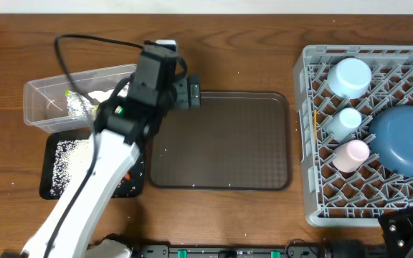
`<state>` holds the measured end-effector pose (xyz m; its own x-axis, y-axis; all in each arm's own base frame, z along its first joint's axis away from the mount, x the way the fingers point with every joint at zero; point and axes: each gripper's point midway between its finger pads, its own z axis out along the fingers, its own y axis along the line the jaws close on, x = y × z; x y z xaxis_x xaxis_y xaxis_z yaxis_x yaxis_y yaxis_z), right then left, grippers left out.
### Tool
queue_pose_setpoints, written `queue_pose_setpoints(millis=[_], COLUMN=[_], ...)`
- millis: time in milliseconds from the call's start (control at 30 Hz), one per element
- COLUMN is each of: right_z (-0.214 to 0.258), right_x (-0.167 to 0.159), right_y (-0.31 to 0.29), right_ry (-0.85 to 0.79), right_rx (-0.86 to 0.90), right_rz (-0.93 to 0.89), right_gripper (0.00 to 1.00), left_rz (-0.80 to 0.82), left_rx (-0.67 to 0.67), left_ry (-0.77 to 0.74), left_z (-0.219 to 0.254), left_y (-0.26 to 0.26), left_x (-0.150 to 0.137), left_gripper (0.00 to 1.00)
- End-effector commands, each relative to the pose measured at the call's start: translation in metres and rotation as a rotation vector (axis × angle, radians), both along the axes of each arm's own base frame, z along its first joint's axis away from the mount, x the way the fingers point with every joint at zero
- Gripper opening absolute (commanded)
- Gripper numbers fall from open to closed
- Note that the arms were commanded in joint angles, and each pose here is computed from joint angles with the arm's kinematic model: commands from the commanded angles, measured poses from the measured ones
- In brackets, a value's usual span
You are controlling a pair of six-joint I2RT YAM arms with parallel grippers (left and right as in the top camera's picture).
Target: Sort waste into correct bins and load items into the dishwasher rack
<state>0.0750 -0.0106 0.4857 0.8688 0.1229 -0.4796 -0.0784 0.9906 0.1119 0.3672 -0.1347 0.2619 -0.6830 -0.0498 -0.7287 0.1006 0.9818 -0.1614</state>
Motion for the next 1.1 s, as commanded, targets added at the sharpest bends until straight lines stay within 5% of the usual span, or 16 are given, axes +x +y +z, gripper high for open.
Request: queue_pose_setpoints(millis=[0,267,567,1067], right_z=[-0.008,-0.011,-0.011,-0.01], right_x=[0.006,0.01,0.011,0.009], right_y=[-0.001,-0.001,-0.001,-0.001], right_ry=[0.015,0.022,0.027,0.019], right_rx=[-0.005,-0.005,-0.005,-0.005], right_rz=[-0.02,-0.019,-0.019,-0.019], right_gripper=[0.99,0.99,0.99,0.99], left_rz=[0.002,0.05,0.18,0.18], left_rx=[-0.029,-0.106,-0.121,-0.037], left_ry=[-0.109,-0.306,-0.422,-0.166], left_z=[0.041,0.107,0.123,0.06], left_y=[0.009,0.044,0.1,0.111], left_x=[-0.018,-0.062,-0.117,-0.164], left_gripper=[0.98,0.98,0.98,0.98])
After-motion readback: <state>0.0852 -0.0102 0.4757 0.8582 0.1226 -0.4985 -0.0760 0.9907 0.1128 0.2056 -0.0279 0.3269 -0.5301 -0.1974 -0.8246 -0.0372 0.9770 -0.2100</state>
